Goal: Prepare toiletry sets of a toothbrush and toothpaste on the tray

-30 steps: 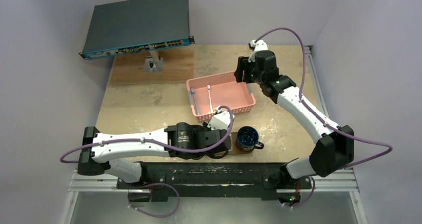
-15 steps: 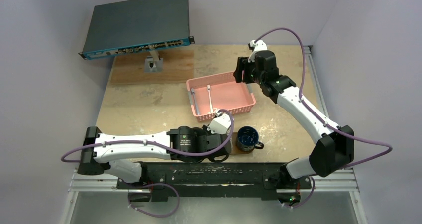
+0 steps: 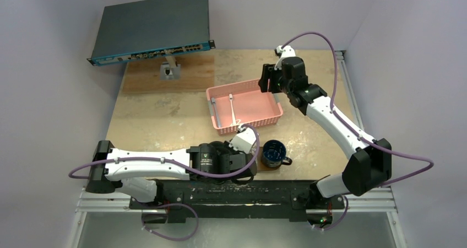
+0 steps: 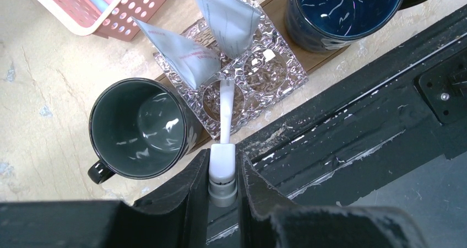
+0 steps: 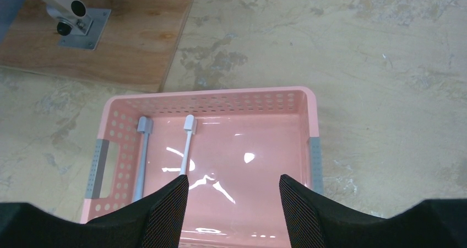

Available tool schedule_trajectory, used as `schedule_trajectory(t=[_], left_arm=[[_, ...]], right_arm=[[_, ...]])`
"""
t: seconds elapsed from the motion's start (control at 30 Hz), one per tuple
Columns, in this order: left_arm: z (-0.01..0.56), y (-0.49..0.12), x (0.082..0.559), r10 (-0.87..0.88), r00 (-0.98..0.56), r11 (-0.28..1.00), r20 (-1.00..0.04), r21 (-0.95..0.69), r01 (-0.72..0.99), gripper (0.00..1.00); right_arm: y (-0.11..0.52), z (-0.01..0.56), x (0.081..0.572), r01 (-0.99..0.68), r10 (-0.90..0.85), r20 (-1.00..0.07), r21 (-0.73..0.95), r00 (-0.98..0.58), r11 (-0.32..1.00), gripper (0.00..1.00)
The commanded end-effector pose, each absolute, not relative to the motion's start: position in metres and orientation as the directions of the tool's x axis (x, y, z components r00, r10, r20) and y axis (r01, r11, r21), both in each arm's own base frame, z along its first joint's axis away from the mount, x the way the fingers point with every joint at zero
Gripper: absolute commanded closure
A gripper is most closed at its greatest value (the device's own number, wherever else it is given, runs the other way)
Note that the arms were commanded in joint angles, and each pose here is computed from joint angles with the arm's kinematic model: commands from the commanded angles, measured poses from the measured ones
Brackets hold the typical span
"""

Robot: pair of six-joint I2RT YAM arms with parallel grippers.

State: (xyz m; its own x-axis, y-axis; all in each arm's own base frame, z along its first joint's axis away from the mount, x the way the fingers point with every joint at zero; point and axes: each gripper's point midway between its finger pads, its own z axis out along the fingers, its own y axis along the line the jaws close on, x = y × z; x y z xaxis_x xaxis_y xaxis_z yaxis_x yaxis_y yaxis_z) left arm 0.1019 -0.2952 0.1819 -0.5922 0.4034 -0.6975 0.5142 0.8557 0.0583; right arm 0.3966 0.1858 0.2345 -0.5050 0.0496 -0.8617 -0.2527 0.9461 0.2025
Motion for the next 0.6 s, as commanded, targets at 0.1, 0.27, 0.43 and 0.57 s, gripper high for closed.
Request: schedule_trajectory(t=[0.1,0.27,0.43,0.57], left_arm=[[0.1749,-0.2983,0.1029,0.395,-0.589,0.866,-0.705,0.071,0.495,0.97],[0.1700,-0.2962,0.1031,0.405,-0.591,0.867,-0.698,0.088,0.490,0.92],[0.1694,-0.2934,0.1039,0.405,-0.589,0.869,-0.700,0.093,0.487,0.84],[0.1712,-0.2934,0.1038,0.403,-0.587,0.867,-0.702,0.088,0.490,0.75]], right_arm=[[0.1859,0.2474,0.3979,-0.256,0.077,-0.877,0.222,-0.474,0.941,0.36],[0.1863,0.2445,0.3993,-0.253,0.075,-0.873,0.221,-0.482,0.942,0.35],[0.1874,0.2433,0.4006,-0.252,0.075,-0.871,0.222,-0.485,0.942,0.34],[0.1871,0.2440,0.4013,-0.250,0.076,-0.871,0.221,-0.485,0.943,0.32]])
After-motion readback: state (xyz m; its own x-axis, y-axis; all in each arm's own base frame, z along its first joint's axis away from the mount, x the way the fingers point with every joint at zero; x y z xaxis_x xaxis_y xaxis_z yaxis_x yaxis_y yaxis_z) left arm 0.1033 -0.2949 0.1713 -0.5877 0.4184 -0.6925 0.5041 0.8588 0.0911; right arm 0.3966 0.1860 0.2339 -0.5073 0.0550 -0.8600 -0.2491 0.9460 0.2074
